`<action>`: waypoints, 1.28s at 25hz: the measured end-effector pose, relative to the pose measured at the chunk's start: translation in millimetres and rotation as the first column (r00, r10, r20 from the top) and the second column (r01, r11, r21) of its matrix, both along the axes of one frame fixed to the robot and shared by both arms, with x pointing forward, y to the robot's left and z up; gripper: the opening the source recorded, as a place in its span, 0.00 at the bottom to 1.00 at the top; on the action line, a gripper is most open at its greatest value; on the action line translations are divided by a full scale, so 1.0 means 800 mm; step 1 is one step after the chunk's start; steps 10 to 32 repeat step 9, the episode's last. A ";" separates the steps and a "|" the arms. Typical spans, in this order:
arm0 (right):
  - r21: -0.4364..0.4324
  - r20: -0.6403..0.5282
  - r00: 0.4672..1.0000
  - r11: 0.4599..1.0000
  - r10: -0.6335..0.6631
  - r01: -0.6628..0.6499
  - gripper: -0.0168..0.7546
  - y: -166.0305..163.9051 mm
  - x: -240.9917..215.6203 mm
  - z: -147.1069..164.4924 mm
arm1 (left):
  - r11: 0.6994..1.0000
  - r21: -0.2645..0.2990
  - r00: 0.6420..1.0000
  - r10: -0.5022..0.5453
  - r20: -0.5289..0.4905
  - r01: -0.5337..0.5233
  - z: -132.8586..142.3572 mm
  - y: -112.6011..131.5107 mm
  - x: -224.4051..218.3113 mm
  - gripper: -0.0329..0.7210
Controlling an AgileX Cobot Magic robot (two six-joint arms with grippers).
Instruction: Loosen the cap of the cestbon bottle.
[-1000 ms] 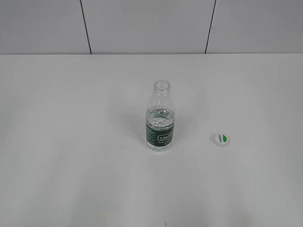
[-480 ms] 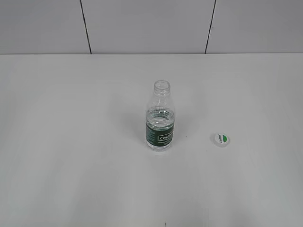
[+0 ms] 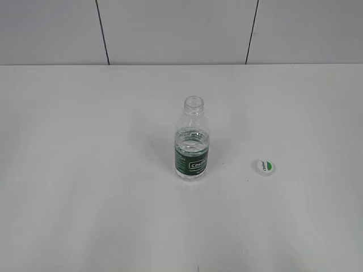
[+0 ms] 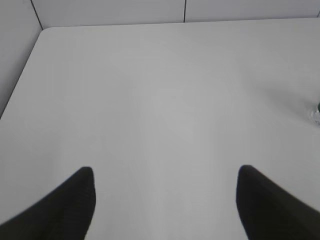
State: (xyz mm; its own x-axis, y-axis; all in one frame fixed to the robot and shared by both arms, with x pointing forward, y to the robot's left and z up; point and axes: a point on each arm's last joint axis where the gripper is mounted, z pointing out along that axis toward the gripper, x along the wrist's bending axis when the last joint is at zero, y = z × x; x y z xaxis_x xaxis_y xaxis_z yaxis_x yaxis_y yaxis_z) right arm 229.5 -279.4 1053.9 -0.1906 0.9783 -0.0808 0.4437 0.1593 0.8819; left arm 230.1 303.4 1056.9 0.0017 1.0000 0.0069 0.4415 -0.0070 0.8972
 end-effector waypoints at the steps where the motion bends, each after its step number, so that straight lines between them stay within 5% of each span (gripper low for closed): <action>1: 0.000 -0.001 1.000 1.000 0.000 0.000 0.77 0.000 0.000 0.000 | 1.000 0.000 1.000 0.000 0.000 0.000 0.000 0.000 0.000 0.74; 32: 0.000 0.000 1.000 1.000 0.000 0.000 0.77 0.000 0.000 0.000 | 1.000 0.000 1.000 0.000 0.000 0.000 0.000 0.000 0.000 0.74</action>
